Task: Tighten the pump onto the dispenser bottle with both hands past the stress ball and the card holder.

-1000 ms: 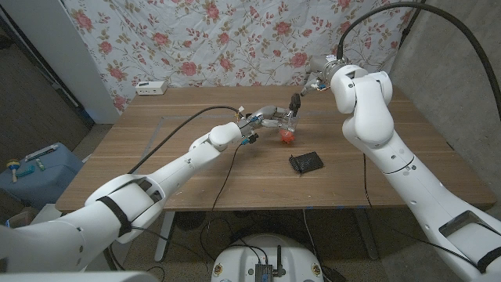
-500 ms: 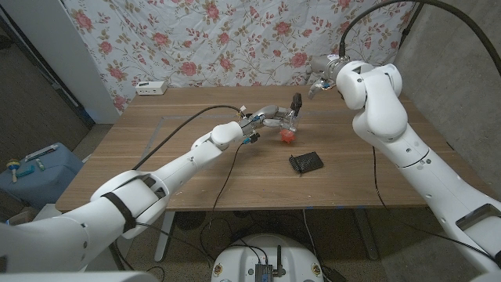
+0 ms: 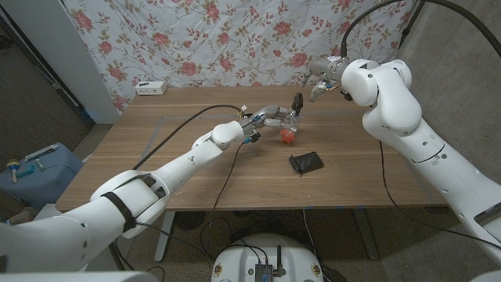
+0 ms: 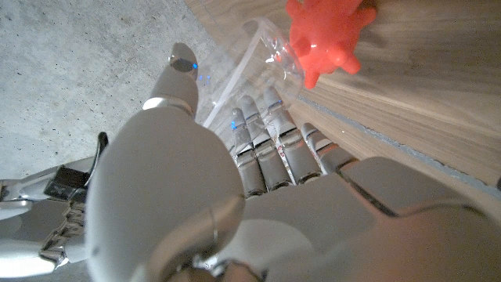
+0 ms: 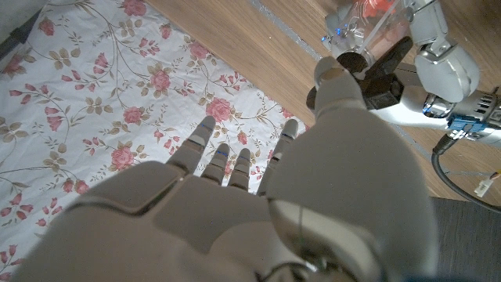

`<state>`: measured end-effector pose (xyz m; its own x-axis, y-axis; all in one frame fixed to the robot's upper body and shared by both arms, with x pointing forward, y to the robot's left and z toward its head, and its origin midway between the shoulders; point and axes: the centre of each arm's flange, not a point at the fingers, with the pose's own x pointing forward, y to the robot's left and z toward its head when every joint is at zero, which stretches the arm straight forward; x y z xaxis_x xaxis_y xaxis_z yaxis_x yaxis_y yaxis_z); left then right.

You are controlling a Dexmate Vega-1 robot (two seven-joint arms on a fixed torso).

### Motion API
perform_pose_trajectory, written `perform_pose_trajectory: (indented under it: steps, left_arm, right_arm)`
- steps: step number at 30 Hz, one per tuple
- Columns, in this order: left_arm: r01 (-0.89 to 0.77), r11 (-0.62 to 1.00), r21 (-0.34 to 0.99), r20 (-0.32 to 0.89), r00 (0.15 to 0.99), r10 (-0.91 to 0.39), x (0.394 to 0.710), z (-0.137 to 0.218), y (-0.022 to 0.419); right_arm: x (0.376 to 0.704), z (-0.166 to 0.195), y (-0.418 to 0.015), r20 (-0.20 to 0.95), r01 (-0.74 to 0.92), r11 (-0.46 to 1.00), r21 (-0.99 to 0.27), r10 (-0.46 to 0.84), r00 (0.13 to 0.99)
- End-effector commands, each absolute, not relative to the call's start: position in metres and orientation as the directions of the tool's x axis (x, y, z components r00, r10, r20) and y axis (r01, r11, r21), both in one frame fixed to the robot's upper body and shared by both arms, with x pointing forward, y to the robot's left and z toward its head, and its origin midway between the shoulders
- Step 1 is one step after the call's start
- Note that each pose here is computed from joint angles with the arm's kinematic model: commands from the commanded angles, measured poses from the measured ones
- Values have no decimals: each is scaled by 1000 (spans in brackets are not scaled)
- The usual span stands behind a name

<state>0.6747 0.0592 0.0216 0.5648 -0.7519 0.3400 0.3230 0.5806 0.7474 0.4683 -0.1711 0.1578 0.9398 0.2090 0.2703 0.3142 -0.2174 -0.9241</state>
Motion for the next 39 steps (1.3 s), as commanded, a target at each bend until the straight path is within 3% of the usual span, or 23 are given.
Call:
perform_pose_trajectory:
  steps: [1, 39]
  left_arm:
    - [325, 578, 749, 335, 568, -752, 672, 18, 60]
    - [329, 570, 753, 331, 559, -760, 670, 18, 57]
  right_arm:
    - [471, 154, -169, 225, 280, -215, -936, 247, 942]
    - [481, 148, -159, 140, 205, -241, -949, 261, 955]
